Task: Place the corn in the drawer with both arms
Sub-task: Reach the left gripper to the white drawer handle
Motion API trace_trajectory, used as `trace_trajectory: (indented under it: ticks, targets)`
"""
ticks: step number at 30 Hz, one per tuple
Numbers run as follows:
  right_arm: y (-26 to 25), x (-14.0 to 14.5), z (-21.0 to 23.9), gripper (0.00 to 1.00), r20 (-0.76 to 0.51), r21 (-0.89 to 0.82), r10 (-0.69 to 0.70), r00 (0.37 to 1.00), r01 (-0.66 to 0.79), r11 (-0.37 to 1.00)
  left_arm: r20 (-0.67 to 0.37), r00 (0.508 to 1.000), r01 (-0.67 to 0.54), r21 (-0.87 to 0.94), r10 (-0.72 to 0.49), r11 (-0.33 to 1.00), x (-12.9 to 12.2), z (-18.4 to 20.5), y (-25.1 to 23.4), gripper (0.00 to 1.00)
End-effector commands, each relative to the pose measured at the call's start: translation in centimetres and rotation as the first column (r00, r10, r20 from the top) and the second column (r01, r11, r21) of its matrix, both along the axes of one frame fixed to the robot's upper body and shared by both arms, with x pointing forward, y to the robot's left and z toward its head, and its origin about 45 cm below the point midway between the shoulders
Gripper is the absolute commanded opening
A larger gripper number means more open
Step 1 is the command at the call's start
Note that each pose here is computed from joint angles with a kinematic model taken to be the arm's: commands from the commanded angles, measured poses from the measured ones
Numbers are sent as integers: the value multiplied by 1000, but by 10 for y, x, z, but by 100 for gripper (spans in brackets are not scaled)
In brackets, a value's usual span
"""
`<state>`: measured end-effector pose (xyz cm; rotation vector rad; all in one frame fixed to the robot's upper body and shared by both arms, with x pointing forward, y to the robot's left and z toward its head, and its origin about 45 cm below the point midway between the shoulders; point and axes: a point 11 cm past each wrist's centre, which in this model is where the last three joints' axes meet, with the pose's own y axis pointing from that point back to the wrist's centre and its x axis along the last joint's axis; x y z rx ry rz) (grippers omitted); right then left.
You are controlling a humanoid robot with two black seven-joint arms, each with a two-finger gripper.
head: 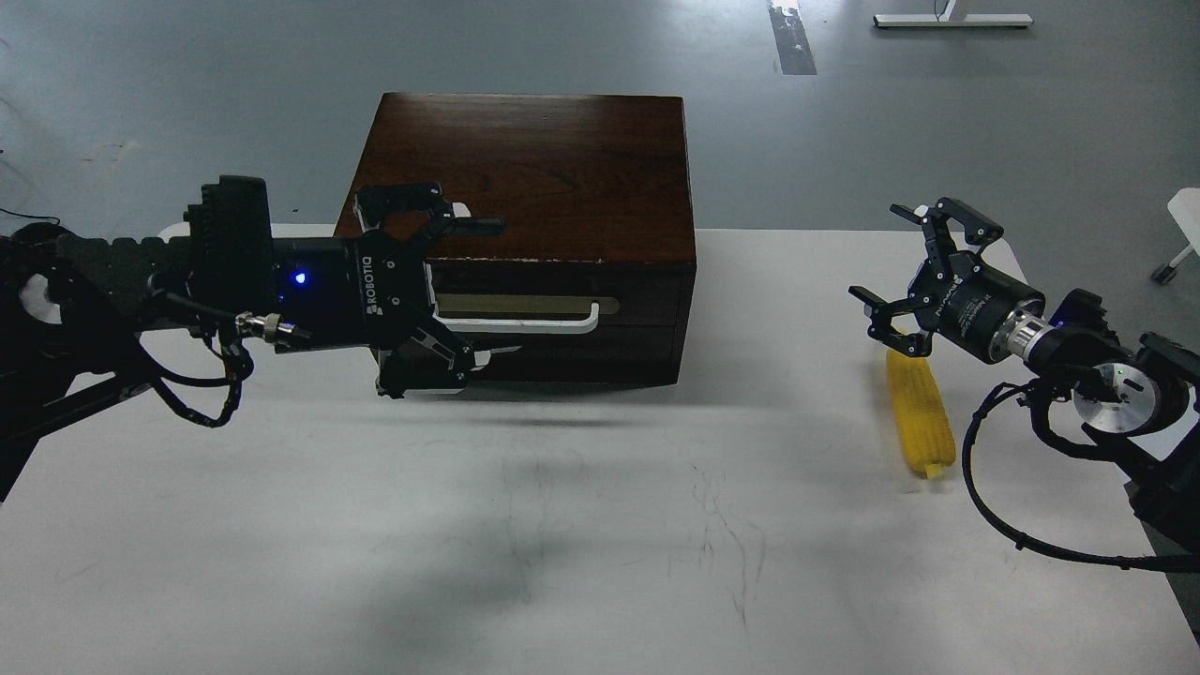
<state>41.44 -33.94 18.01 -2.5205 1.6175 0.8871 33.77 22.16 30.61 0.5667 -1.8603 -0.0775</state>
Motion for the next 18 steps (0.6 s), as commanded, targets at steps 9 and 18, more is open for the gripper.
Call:
trace_trajectory:
  ticks: [9,18]
  targets:
    - [-2,-1,0,100,-1,-1,-3,1000,3,1000,-21,999,-38,25,39,999,18,-20,2,77]
    - [-6,-6,-7,100,-16,-2,-11,1000,11,1000,-21,999,-38,25,39,999,18,-20,2,64]
